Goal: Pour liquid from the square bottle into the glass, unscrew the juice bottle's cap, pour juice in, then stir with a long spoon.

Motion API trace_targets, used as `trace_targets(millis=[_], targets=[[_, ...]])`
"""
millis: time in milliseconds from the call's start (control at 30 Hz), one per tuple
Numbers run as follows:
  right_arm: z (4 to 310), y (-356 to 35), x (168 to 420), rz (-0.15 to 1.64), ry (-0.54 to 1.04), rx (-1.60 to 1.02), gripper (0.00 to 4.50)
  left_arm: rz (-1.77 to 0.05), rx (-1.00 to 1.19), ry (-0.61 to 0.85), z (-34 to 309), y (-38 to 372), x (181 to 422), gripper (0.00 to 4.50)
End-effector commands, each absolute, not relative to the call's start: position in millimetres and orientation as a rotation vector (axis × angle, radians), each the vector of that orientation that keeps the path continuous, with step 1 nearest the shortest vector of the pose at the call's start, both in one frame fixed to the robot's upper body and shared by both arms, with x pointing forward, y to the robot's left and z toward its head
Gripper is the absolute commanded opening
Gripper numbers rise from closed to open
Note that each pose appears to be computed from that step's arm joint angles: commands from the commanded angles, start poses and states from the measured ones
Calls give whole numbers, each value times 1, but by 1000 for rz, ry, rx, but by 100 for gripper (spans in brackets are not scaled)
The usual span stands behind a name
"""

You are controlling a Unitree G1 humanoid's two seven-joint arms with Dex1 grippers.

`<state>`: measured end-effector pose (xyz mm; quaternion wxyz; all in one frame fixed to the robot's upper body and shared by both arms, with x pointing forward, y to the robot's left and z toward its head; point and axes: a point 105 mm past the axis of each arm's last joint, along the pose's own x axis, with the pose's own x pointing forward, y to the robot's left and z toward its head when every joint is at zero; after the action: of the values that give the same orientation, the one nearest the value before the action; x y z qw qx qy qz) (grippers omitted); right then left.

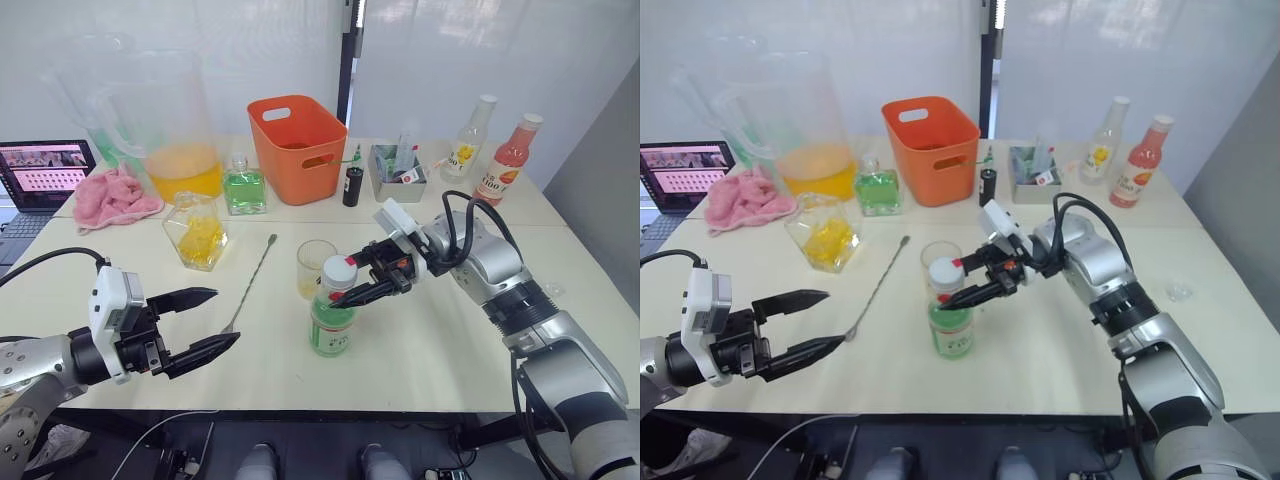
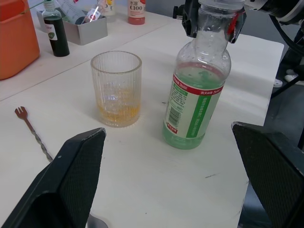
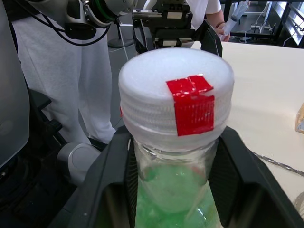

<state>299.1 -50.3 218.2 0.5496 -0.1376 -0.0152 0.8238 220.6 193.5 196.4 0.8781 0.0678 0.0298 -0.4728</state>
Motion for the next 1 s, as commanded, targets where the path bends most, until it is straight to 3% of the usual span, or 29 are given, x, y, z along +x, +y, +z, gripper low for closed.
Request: trace_targets(millis=[33, 300, 767, 1000], targets=[[235, -61, 288, 1986, -120, -328, 145, -1040, 141, 48, 201, 184, 218, 450], [246, -67, 276, 1757, -157, -265, 145, -1107, 116, 4, 209, 172, 230, 450], [244, -64, 264, 1161, -146, -111, 145, -1365, 113, 13, 205, 149, 249, 450], [230, -61, 256, 1061, -118, -46, 145, -1414, 126, 12, 206, 148, 256, 450]])
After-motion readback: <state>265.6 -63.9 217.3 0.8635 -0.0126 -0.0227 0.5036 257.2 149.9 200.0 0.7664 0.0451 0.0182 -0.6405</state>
